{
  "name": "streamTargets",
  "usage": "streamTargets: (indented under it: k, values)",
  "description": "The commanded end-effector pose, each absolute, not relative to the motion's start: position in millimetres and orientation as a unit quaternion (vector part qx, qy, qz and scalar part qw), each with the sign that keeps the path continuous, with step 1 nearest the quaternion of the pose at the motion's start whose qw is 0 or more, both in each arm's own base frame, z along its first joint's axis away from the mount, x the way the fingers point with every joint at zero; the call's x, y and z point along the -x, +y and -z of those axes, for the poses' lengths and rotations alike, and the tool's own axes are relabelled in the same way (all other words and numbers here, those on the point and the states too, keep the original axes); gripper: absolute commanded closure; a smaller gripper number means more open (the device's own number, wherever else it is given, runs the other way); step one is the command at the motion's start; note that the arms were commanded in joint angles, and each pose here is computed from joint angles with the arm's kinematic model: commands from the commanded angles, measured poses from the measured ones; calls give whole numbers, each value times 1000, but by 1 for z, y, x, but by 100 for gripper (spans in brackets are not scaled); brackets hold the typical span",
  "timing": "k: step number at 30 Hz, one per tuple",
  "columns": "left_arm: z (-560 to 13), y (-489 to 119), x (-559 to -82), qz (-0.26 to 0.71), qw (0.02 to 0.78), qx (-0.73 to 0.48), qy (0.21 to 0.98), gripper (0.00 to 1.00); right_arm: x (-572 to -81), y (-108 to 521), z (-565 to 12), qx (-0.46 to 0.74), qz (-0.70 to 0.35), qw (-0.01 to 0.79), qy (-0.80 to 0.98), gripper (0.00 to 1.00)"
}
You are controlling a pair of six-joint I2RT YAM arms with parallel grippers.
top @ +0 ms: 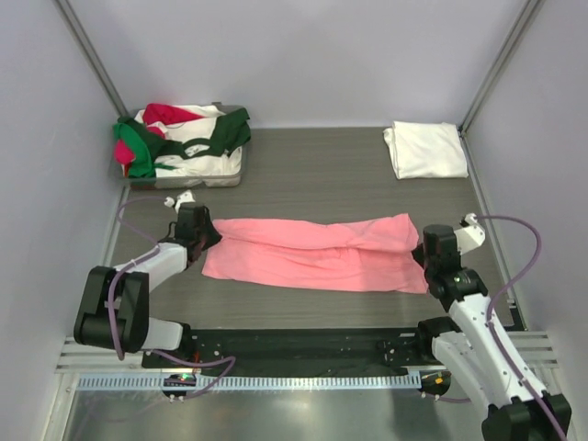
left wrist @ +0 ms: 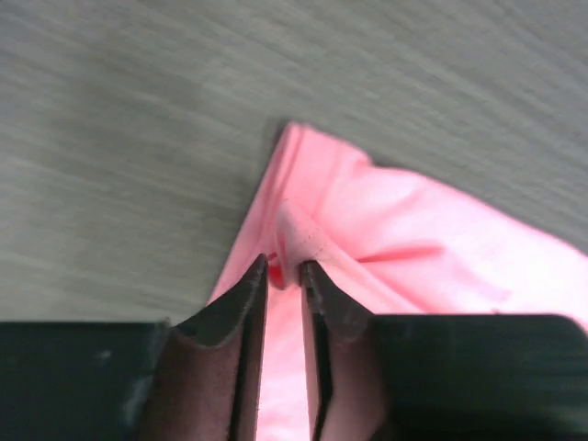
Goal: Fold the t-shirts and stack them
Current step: Fold the tshirt
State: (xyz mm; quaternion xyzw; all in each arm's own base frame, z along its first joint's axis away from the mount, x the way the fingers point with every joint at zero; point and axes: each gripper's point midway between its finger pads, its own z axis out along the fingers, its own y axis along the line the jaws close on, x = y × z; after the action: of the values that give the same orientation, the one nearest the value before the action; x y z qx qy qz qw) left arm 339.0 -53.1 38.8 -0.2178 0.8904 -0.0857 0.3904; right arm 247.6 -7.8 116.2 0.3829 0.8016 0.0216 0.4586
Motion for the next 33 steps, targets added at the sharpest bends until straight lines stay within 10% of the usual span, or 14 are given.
streamTargets:
  k: [1, 5, 19, 33]
  values:
    - [-67, -33, -353, 75, 457, 274, 843, 71, -230, -15, -107, -451, -37, 458, 765, 58]
    - [-74, -15, -349, 65, 433, 332, 836, 15, -224, -15, -100, -483, -46, 449, 751, 10]
    - [-161, -92, -368, 151, 496, 136, 844, 16, -285, 59, -122, -331, -148, 402, 841, 16]
    - [-52, -134, -359, 93, 333, 68, 936, 26, -280, 77, -81, -300, -138, 355, 875, 16]
